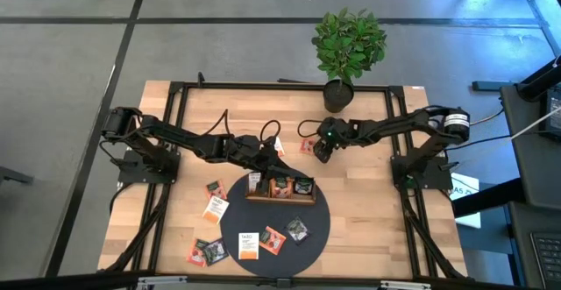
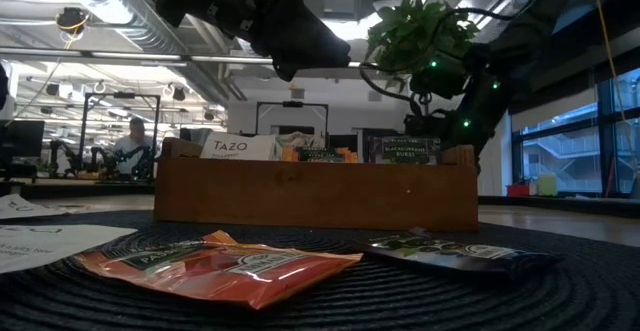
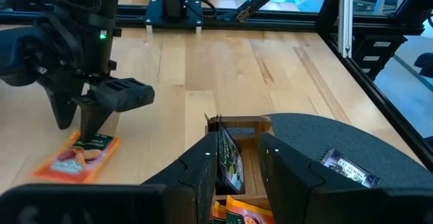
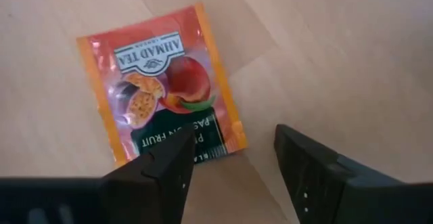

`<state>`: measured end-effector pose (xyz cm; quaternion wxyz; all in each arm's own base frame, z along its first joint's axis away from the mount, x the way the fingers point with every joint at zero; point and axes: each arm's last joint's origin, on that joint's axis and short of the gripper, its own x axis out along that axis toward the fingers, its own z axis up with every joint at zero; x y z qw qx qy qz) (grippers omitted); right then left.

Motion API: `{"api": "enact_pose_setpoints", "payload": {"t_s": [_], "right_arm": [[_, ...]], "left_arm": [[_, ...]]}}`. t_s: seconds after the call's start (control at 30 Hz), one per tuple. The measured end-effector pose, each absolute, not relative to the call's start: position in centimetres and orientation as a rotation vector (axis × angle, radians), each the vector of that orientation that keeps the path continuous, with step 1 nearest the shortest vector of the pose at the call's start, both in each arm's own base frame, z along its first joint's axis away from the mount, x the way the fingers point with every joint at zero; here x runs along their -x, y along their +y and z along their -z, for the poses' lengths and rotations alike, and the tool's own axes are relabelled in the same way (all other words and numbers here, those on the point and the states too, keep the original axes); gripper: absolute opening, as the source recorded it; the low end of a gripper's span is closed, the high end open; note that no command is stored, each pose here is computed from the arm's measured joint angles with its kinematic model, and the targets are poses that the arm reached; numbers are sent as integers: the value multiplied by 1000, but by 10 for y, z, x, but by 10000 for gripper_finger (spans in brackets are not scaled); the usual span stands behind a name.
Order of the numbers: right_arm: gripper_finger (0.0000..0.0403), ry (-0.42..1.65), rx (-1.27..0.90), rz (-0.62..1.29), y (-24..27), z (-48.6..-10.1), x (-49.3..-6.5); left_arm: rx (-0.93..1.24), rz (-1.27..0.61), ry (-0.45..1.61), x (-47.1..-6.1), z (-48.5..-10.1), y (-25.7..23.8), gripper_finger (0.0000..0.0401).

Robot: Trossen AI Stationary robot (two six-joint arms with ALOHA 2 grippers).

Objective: Pick & Place Tea
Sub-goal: Put the orange black tea bag into the middle section of the wooden organizer

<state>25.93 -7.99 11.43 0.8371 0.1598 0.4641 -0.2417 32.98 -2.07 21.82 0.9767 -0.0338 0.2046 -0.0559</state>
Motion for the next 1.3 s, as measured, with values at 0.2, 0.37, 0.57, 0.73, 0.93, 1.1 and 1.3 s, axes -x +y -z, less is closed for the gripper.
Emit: {"api": "enact_pose_setpoints", "payload": {"t_s": [0.2, 0.37, 0.57, 0.73, 0.93, 1.1, 1.3], "right_arm": [[161, 1006, -328, 517, -80, -108, -260], [100, 1014, -301, 522, -81, -108, -260], [21, 1024, -272, 518, -81, -107, -259], [9, 1017, -247, 546, -81, -112, -258], [5, 973, -42, 564, -70, -143, -258], [3, 922, 260, 535, -44, -172, -262], [2, 889, 595, 533, -2, -199, -267]], "left_arm": [[67, 113, 413, -330, -218, -21, 103], [67, 113, 413, -330, -218, -21, 103], [67, 113, 413, -330, -218, -21, 107], [67, 113, 413, -330, -218, -21, 104], [124, 73, 414, -330, -218, -20, 105], [149, -9, 409, -330, -218, -18, 107], [232, -161, 383, -330, -219, -13, 108]]}}
